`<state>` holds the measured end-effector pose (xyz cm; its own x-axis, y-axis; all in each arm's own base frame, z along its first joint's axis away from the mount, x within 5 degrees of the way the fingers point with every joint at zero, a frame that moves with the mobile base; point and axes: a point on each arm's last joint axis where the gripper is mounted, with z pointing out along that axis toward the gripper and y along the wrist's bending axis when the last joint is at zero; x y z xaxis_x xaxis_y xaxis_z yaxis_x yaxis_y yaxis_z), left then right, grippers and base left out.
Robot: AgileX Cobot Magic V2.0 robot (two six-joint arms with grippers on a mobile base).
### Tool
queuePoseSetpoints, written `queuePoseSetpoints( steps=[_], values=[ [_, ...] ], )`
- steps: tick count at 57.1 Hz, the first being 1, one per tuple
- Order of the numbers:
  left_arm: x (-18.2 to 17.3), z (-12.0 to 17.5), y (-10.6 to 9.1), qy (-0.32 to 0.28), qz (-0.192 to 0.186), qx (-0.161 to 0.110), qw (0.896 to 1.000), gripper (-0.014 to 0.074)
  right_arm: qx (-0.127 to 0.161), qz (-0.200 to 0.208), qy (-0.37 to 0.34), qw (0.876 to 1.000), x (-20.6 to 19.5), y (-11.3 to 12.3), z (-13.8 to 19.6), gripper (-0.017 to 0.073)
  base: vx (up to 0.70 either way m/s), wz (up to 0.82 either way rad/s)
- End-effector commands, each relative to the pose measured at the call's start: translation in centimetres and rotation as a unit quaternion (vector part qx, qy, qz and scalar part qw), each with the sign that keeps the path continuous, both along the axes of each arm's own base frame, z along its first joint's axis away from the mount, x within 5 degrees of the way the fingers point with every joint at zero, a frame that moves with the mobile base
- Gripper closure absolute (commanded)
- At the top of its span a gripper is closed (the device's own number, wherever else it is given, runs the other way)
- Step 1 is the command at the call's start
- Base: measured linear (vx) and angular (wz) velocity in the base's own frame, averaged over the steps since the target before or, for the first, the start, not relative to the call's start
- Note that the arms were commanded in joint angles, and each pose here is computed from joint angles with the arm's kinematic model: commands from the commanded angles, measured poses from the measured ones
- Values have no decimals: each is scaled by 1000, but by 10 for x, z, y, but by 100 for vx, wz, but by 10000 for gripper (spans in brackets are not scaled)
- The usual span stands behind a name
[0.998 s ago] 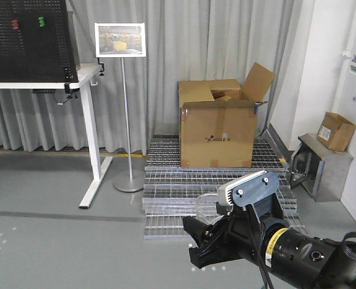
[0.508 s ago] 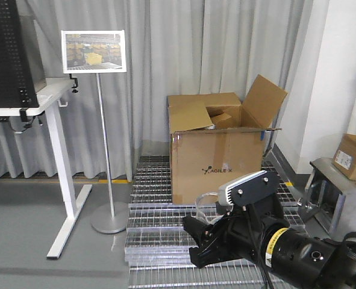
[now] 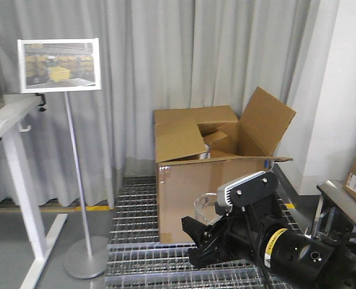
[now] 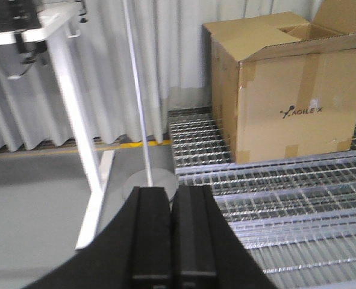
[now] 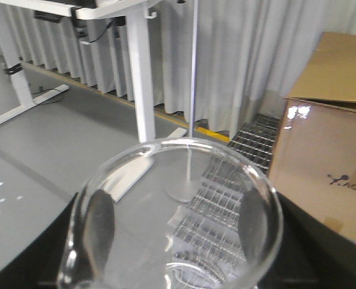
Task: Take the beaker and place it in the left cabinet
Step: 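Hold the beaker in the right gripper while the base drives to the cabinet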
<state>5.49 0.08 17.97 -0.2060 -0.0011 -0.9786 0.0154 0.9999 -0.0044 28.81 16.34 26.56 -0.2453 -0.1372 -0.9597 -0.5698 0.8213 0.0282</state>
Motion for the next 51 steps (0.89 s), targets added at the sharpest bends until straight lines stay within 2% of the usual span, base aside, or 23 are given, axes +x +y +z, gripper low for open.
queuePoseSetpoints(
  steps=[1, 20, 51],
  values=[
    [0, 12, -2, -54, -11, -6, 998, 590, 41, 11, -55, 998, -1, 1, 28, 365, 44, -22],
    [0, 12, -2, -54, -11, -6, 998, 590, 40, 11, -55, 998, -1, 1, 28, 365, 35, -46],
    [0, 12, -2, -54, -11, -6, 998, 590, 41, 11, -55, 998, -1, 1, 28, 365, 19, -83]
  ],
)
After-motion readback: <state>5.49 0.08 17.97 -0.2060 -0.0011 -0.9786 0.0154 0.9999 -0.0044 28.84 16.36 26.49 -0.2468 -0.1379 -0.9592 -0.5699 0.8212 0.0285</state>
